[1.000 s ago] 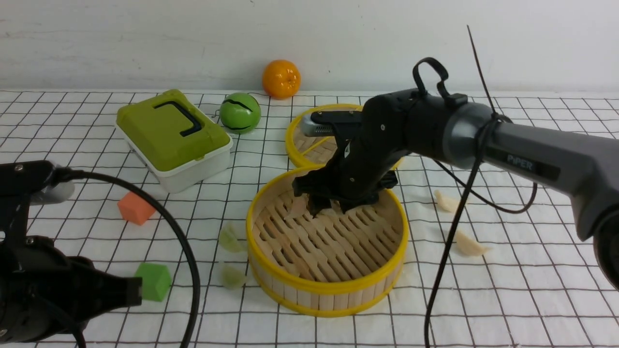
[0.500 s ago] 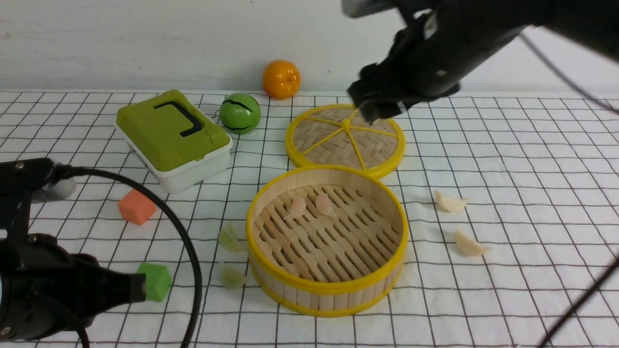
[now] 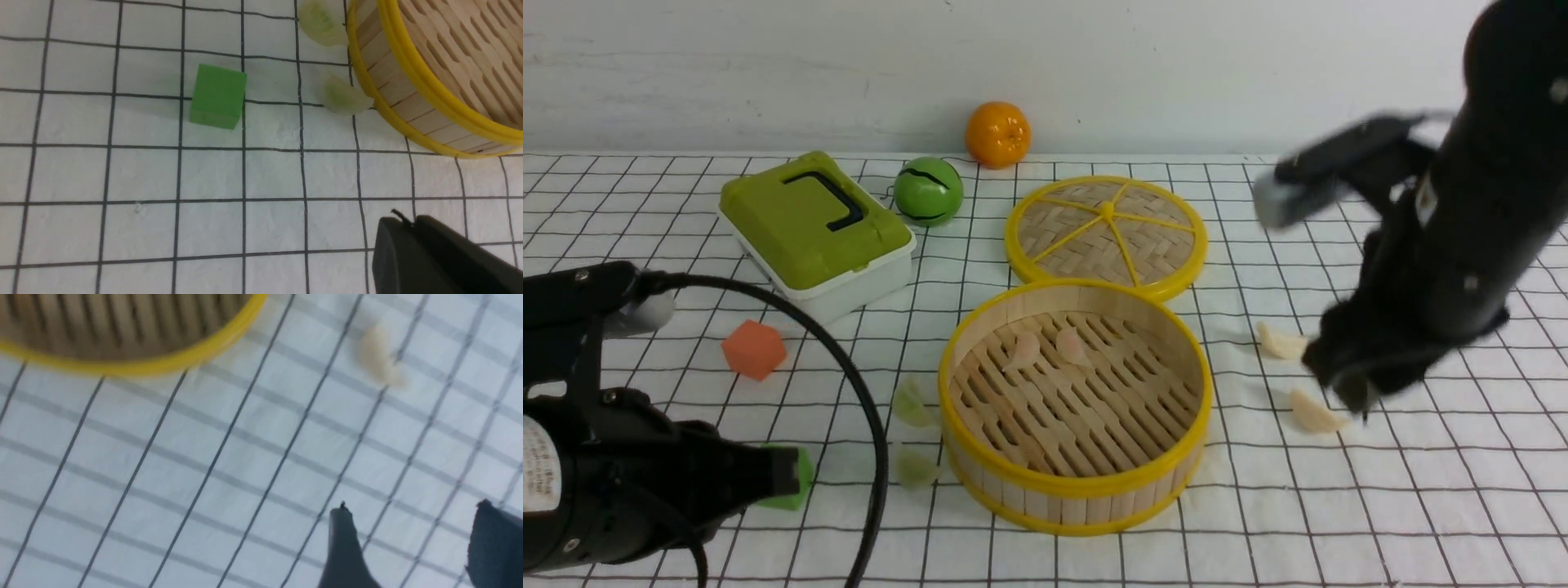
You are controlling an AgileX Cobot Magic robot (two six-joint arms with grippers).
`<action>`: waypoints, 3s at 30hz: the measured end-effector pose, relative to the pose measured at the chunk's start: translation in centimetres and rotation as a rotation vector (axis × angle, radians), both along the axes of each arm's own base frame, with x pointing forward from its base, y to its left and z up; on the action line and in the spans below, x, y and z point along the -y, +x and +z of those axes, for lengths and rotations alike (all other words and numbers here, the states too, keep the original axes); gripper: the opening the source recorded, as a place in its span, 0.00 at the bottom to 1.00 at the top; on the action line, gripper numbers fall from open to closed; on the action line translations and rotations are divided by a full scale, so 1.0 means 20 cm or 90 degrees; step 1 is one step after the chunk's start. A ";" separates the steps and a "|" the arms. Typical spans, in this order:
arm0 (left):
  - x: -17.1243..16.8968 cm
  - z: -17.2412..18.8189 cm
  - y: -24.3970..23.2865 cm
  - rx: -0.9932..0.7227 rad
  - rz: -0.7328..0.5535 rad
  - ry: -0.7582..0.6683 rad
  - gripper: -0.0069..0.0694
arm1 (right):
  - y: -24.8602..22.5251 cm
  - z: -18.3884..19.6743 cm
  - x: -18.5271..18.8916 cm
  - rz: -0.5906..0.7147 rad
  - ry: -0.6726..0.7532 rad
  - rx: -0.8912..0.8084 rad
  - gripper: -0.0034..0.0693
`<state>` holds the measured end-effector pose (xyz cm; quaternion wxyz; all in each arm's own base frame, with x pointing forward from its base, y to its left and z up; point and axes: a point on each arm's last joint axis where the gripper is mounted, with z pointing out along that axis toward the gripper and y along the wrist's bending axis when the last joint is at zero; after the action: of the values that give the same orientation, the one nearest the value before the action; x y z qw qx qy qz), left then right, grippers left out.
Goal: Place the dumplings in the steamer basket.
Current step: Use the left arm to grab a dumpling, then use the left arm to put the dumpling into the steamer
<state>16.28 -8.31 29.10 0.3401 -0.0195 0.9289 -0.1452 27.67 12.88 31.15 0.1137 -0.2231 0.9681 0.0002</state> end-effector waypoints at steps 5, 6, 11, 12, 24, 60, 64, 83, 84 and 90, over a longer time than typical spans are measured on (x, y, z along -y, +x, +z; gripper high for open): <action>0.07 -0.03 0.10 0.011 -0.005 -0.036 0.14 | -0.16 -0.33 0.02 0.071 -0.012 -0.165 0.47; 0.08 -0.03 0.11 0.009 -0.005 -0.035 0.14 | -0.17 -0.34 0.03 0.073 -0.014 -0.171 0.46; 0.22 -0.03 0.35 -0.061 0.005 -0.007 0.14 | -0.22 -0.40 0.04 0.110 -0.019 -0.197 0.38; 0.24 -0.03 0.39 -0.071 0.006 -0.001 0.14 | -0.22 -0.39 0.05 0.111 -0.017 -0.193 0.37; 0.29 -0.14 0.85 -0.141 0.080 0.030 0.21 | -0.17 -0.38 0.02 0.111 0.017 -0.102 0.37; 0.23 -0.59 1.10 -0.204 0.148 -0.019 0.51 | -0.16 -0.38 0.00 0.108 0.039 -0.090 0.38; 0.23 -0.59 1.10 -0.204 0.147 -0.019 0.39 | -0.16 -0.38 0.00 0.108 0.039 -0.090 0.38; 0.22 -0.40 1.18 -0.187 0.113 0.066 0.19 | -0.16 -0.38 0.00 0.109 0.039 -0.088 0.38; 0.21 -0.37 1.19 -0.189 0.110 0.081 0.19 | -0.16 -0.38 0.00 0.109 0.039 -0.088 0.38; 0.20 -0.28 1.19 -0.207 0.086 0.121 0.19 | -0.16 -0.38 0.00 0.109 0.038 -0.087 0.38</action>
<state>40.12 -12.39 23.42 0.1952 -0.0731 0.9776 -0.0289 24.54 12.79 23.58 0.0532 -0.3013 0.9505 0.0537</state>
